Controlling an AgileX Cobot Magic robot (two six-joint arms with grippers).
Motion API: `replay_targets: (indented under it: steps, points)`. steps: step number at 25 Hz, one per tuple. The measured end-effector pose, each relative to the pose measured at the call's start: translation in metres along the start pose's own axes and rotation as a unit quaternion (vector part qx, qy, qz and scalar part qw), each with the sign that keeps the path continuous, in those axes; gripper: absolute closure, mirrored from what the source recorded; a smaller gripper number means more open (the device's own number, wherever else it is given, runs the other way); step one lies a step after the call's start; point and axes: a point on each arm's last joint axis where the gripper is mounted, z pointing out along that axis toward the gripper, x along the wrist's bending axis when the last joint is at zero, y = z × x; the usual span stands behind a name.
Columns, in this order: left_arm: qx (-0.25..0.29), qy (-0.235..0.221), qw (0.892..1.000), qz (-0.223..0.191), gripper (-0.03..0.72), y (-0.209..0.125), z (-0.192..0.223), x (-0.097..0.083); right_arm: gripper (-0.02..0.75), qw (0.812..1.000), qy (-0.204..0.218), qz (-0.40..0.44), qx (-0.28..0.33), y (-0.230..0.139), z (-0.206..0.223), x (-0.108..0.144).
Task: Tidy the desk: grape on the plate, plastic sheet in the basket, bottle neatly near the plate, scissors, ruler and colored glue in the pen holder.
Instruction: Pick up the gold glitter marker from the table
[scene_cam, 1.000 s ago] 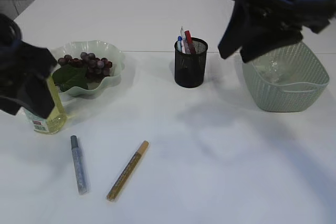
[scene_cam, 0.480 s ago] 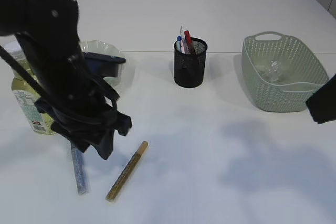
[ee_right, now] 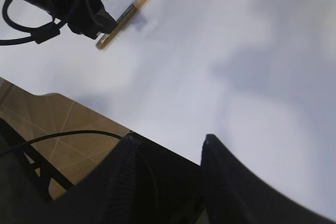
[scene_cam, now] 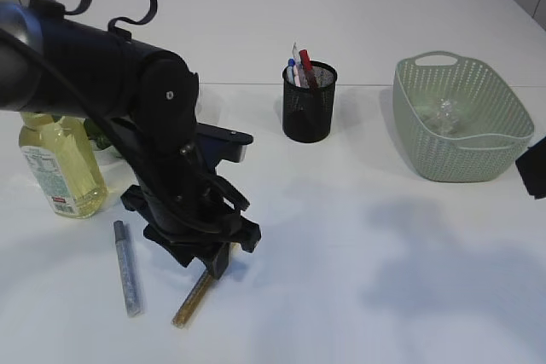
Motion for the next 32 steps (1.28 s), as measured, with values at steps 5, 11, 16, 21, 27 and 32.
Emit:
replay_targets:
  steps: [5, 11, 16, 21, 27, 32]
  points:
    - [-0.003, 0.000, 1.000, 0.001, 0.361, 0.013, 0.011, -0.003, 0.395, 1.000, 0.000, 0.000, 0.000, 0.000, 0.000, 0.000]
    - [0.022, 0.014, 1.000, 0.006, 0.361, 0.016, 0.026, -0.002, 0.395, 1.000, 0.000, 0.000, -0.001, 0.000, 0.000, 0.000]
    - [0.030, 0.018, 0.999, 0.008, 0.362, 0.019, 0.028, -0.002, 0.395, 1.000, 0.000, 0.000, -0.001, 0.000, 0.000, 0.000]
    - [0.030, 0.019, 0.999, 0.009, 0.362, 0.019, 0.027, -0.002, 0.395, 1.000, 0.000, 0.000, -0.001, 0.000, 0.000, 0.000]
    - [0.033, 0.020, 0.999, 0.009, 0.362, 0.019, 0.027, -0.002, 0.395, 1.000, 0.000, 0.000, -0.001, 0.000, 0.000, 0.000]
    - [0.049, 0.025, 0.998, 0.009, 0.366, 0.017, 0.036, -0.001, 0.395, 1.000, 0.000, 0.000, -0.001, 0.000, 0.000, 0.000]
